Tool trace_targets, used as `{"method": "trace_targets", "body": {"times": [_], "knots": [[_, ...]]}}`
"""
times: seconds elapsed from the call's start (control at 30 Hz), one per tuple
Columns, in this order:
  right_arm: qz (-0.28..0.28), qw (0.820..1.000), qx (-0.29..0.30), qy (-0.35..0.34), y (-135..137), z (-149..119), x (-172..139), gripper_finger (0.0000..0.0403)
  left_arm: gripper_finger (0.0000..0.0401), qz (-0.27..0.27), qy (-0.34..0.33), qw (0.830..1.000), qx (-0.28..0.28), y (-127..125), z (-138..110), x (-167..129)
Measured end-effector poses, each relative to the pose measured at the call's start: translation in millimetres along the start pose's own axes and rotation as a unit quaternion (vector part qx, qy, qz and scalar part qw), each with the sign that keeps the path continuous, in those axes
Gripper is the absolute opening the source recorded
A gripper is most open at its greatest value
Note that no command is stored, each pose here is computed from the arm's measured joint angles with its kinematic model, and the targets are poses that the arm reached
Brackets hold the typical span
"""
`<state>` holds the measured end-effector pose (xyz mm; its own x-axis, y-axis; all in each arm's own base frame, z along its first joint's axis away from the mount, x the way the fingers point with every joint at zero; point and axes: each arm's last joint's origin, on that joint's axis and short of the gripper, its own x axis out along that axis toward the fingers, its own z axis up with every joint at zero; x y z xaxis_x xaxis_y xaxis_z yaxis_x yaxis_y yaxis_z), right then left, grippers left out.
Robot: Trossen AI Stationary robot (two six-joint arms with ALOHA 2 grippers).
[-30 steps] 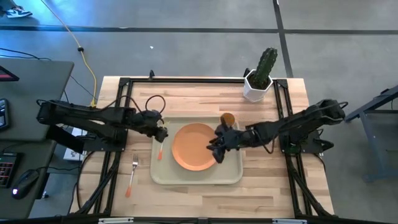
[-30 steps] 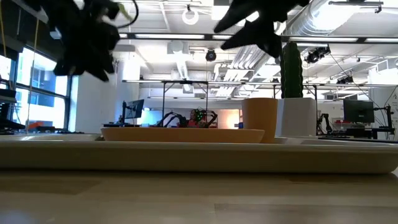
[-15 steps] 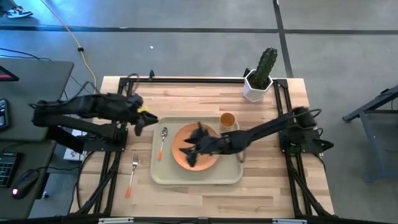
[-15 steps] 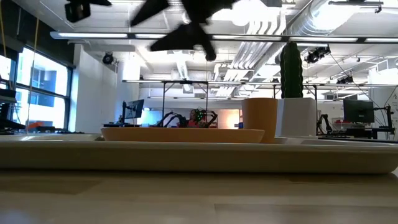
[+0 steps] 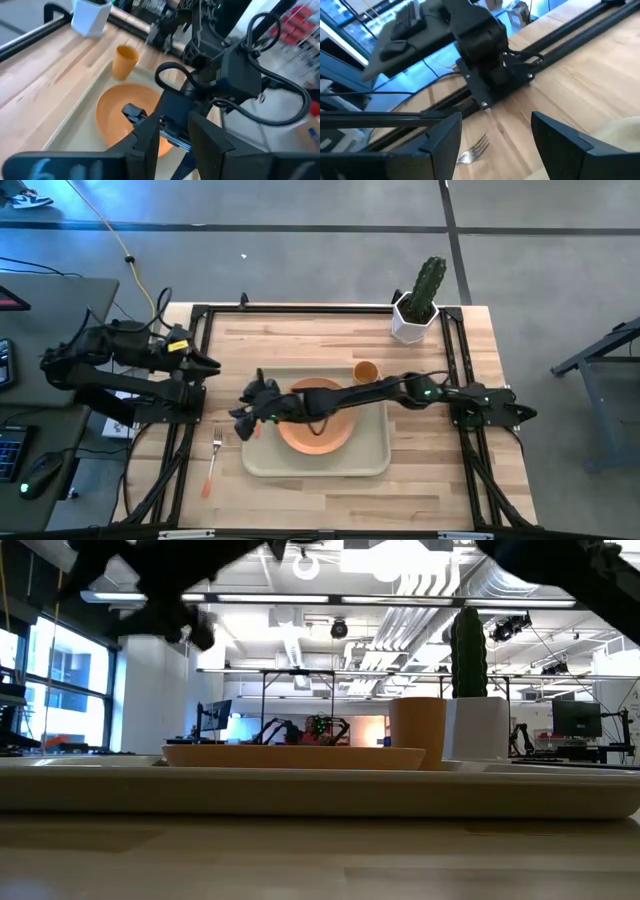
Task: Pick and place plate/cup/fork/spoon on tray
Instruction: Put the orange fork between the orange spoon and the orange plate on the gray tray
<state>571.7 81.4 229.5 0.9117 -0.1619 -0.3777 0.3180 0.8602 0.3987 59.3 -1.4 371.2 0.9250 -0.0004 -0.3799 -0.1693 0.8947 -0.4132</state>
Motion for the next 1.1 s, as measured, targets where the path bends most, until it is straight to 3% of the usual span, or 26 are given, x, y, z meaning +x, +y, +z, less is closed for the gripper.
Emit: {"method": "trace_targets", "body": {"times": [0.17,0.47,0.6,0.9,1.1], "knots": [[0.029,0.996,0.08,-0.031,-17.4,-28.8,21.1,0.0229,0.0138,0.022,0.044,0.999,0.01,5.3,-10.0,-3.5],[0.015,1.0,0.013,-0.014,-25.5,-35.5,25.6,0.0229,0.0204,0.072,0.1,0.991,0.05,11.9,-19.8,-2.2],[-0.012,1.0,0.017,0.001,-25.1,-42.3,24.2,0.0229,0.0205,0.068,0.145,0.987,0.031,15.3,-30.3,6.6],[-0.028,0.997,0.071,-0.002,-18.8,-36.1,19.7,0.0221,0.0188,0.12,0.22,0.968,-0.032,25.5,-50.9,12.9],[-0.076,0.996,0.034,0.018,-9.6,-14.5,2.8,0.0206,0.0176,0.13,0.246,0.959,-0.06,30.0,-61.8,22.4]]}}
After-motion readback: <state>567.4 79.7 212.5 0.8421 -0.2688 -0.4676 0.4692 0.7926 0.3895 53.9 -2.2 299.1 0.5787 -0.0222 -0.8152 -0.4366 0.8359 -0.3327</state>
